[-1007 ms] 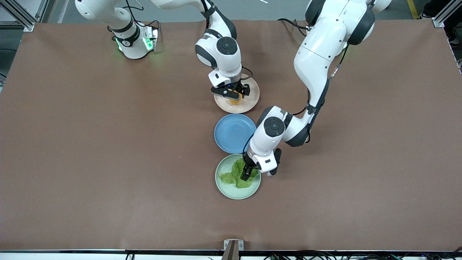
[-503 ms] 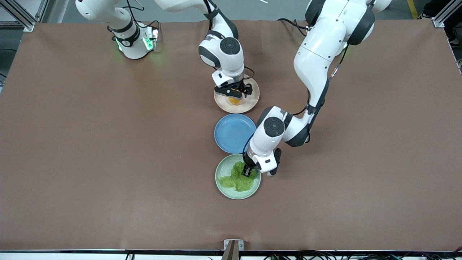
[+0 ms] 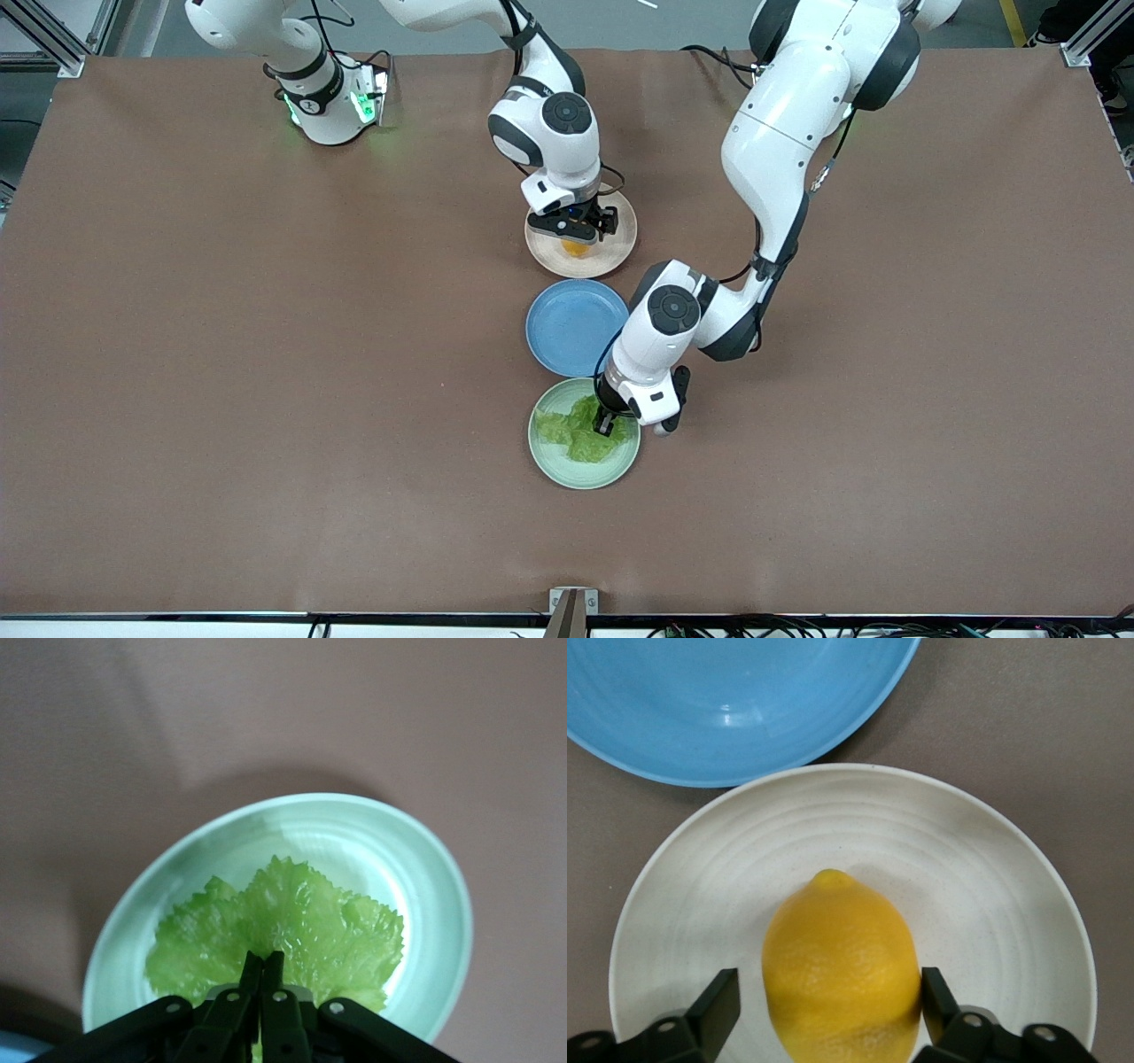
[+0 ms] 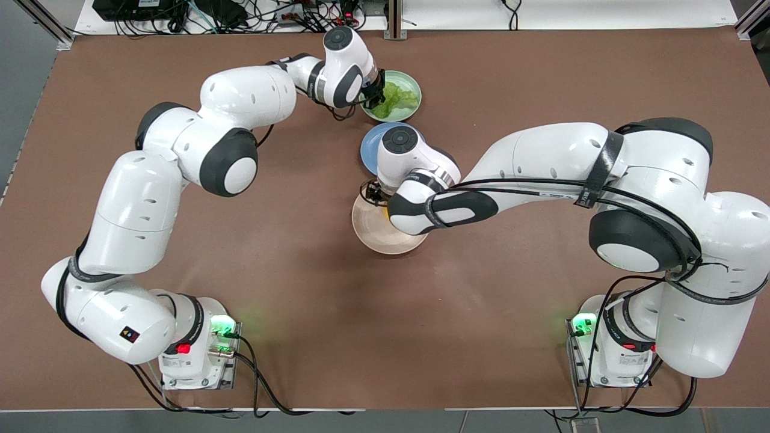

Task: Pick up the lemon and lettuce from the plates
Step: 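Lower both grippers and close them on the lemon and lettuce, then lift the lemon with the right gripper while the left gripper lifts lettuce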

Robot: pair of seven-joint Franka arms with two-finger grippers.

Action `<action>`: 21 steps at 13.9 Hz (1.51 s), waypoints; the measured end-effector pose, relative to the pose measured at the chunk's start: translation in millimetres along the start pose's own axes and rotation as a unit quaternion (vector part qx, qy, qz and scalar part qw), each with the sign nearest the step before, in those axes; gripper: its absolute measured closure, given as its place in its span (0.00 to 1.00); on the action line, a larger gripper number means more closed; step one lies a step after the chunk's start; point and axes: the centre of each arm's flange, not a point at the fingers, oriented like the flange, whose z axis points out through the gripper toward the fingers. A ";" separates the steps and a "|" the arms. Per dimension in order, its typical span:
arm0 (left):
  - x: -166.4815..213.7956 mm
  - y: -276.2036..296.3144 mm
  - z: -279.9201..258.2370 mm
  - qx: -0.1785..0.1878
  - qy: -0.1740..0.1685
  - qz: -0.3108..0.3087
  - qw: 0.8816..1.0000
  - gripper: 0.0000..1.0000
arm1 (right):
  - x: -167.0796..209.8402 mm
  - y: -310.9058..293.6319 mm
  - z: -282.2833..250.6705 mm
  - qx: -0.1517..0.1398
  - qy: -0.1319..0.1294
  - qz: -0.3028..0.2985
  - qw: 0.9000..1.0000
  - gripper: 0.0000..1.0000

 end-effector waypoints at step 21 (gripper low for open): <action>185.3 -42.6 -234.4 0.233 -0.063 0.336 0.910 0.97 | 354.5 305.2 -123.1 -0.027 -0.019 -0.063 0.997 0.32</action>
